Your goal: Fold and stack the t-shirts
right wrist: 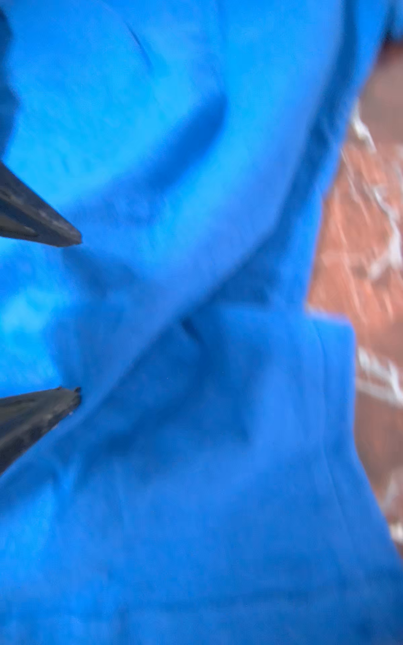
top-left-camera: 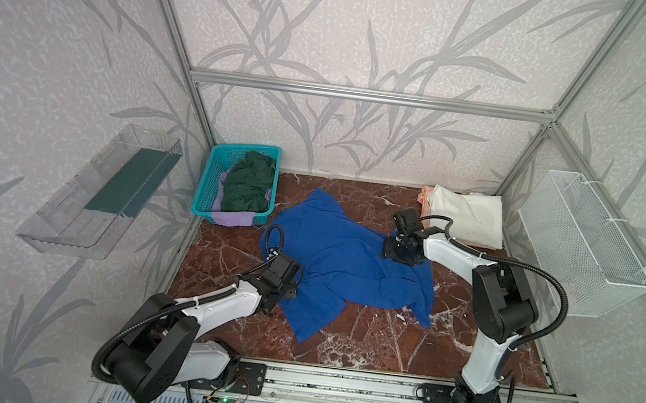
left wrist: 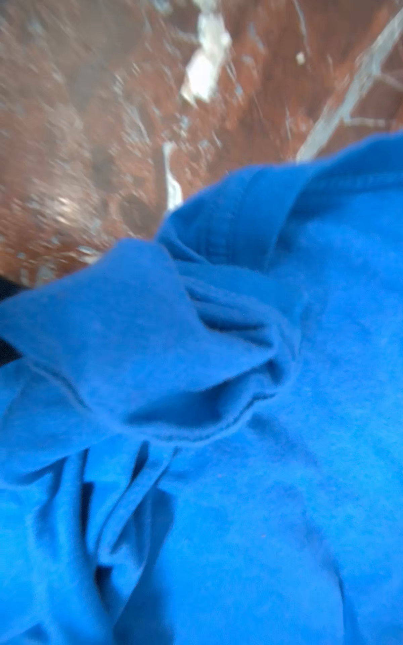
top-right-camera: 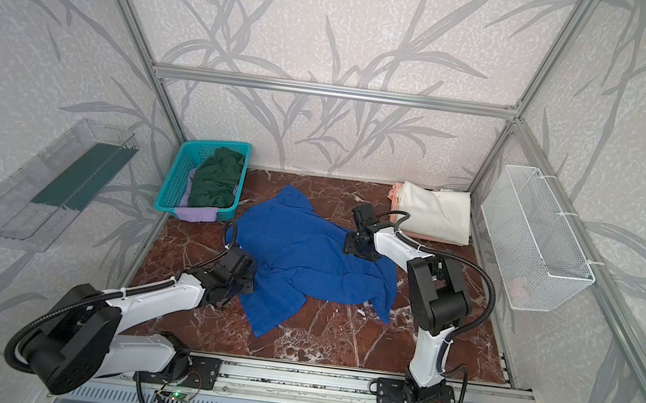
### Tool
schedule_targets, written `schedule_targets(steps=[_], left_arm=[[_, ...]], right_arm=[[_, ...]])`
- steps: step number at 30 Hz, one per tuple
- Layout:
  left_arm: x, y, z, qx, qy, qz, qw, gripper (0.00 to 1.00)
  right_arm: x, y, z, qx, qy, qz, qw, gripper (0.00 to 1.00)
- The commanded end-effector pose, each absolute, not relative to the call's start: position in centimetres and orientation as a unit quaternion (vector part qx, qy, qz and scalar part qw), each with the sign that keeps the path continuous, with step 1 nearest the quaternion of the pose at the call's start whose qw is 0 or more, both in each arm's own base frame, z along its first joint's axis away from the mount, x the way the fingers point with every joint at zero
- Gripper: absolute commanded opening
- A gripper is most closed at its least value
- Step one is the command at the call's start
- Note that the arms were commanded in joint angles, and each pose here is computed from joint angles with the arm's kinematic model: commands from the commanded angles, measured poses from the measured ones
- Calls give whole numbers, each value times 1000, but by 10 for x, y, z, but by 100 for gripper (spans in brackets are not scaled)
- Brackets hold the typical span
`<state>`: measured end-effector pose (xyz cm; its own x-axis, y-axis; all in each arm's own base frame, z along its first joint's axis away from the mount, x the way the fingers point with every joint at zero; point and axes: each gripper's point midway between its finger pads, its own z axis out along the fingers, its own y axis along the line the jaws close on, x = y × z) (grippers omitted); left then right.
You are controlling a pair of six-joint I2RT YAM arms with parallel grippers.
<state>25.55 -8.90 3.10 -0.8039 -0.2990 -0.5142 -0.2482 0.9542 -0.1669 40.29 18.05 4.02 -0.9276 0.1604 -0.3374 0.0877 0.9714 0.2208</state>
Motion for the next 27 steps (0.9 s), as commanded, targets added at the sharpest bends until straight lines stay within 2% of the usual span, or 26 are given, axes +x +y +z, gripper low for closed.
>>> schedule_targets(steps=[1, 6, 10, 27], left_arm=[[234, -56, 49, -194, 936, -1, 295, 0], [217, -20, 93, -237, 892, 7, 385, 0], [202, -1, 119, -269, 863, -1, 428, 0], [197, 4, 147, -285, 850, -12, 443, 0]], right_arm=[[409, 186, 36, 63, 977, 105, 174, 66], [421, 184, 26, 65, 979, 92, 168, 66], [435, 184, 21, 65, 980, 81, 167, 66], [499, 163, 19, 72, 984, 7, 165, 66]])
